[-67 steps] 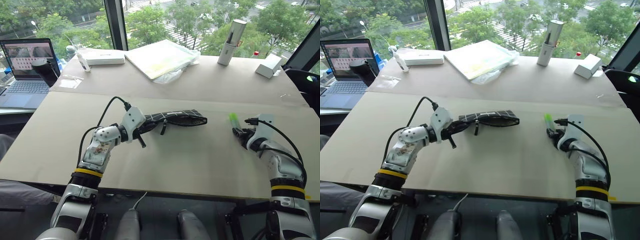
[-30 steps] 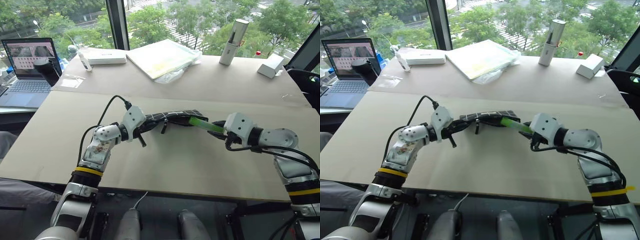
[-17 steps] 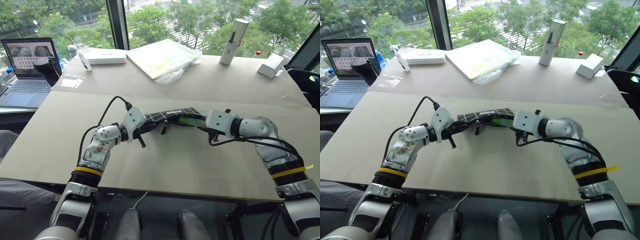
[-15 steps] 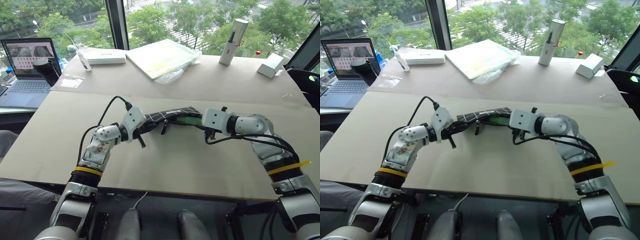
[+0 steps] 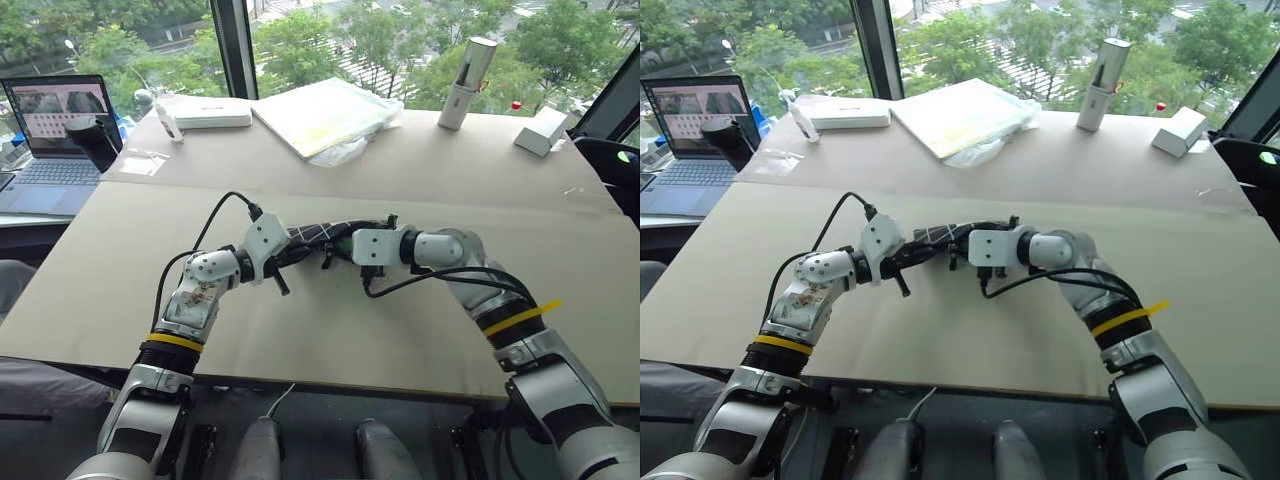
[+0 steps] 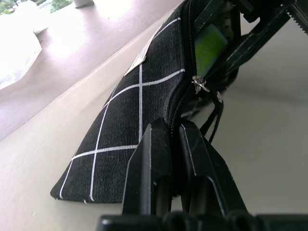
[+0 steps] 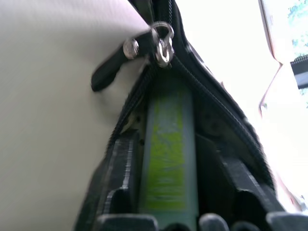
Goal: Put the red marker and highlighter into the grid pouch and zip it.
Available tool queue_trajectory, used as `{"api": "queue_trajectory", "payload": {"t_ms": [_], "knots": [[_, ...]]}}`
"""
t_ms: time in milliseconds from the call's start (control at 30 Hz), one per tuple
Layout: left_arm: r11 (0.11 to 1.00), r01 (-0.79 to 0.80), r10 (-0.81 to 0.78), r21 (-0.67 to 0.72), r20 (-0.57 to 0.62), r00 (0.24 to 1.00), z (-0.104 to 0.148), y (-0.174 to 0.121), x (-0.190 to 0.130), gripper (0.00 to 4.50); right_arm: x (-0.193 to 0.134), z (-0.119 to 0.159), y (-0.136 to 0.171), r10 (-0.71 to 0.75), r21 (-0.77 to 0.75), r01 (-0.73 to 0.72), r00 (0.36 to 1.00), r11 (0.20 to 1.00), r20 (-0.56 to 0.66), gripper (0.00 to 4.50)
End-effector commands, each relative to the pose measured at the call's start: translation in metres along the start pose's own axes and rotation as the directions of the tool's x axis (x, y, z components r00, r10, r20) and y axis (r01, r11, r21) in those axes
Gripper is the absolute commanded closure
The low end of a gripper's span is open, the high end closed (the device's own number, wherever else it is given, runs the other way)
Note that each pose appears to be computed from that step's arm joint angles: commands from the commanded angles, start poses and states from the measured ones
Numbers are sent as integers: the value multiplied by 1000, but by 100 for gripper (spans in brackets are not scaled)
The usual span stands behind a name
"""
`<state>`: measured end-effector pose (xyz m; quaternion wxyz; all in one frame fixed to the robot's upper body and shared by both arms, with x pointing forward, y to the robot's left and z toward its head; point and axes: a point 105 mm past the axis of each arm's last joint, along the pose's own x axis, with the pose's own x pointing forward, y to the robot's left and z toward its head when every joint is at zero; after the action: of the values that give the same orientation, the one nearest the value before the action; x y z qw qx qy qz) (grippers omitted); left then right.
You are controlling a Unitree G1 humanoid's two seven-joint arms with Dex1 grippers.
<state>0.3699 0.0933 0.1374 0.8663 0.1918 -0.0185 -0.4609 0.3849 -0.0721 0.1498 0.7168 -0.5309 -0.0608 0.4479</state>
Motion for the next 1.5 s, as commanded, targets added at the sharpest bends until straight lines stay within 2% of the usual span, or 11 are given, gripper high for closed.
{"api": "queue_trajectory", "payload": {"t_ms": [33,167,300,333,433,567,667,833,1067,1433,1500], "knots": [[999,-10,8,39,43,999,15,2,0,450,-16,-6,-27,-105,-7,104,994,995,-7,120],[999,-11,10,36,43,999,14,1,0,450,-41,-3,-44,-205,71,199,975,977,85,120],[999,-12,11,34,44,999,14,1,0,450,-74,0,-55,-301,362,218,934,906,193,120],[999,-14,12,33,45,999,14,1,0,450,-88,5,-52,-313,514,146,916,845,253,120],[999,-17,15,31,45,999,14,2,0,450,-111,20,-39,-297,698,-58,878,714,377,120],[999,-17,16,28,43,999,13,2,0,450,-118,26,10,-152,758,-256,894,600,423,120],[999,-18,16,28,42,999,13,2,0,450,-97,38,49,-95,801,-342,893,492,439,120],[999,-19,17,28,42,999,13,3,1,450,-58,30,70,-113,852,-209,949,480,296,120],[999,-13,12,32,43,999,14,2,2,450,-5,17,52,-207,830,39,974,557,92,120],[1000,-15,14,23,44,999,13,0,2,450,24,29,19,-292,809,86,950,581,109,120],[1000,-18,17,22,44,999,12,0,2,450,23,32,19,-285,808,62,949,586,134,170]]}}
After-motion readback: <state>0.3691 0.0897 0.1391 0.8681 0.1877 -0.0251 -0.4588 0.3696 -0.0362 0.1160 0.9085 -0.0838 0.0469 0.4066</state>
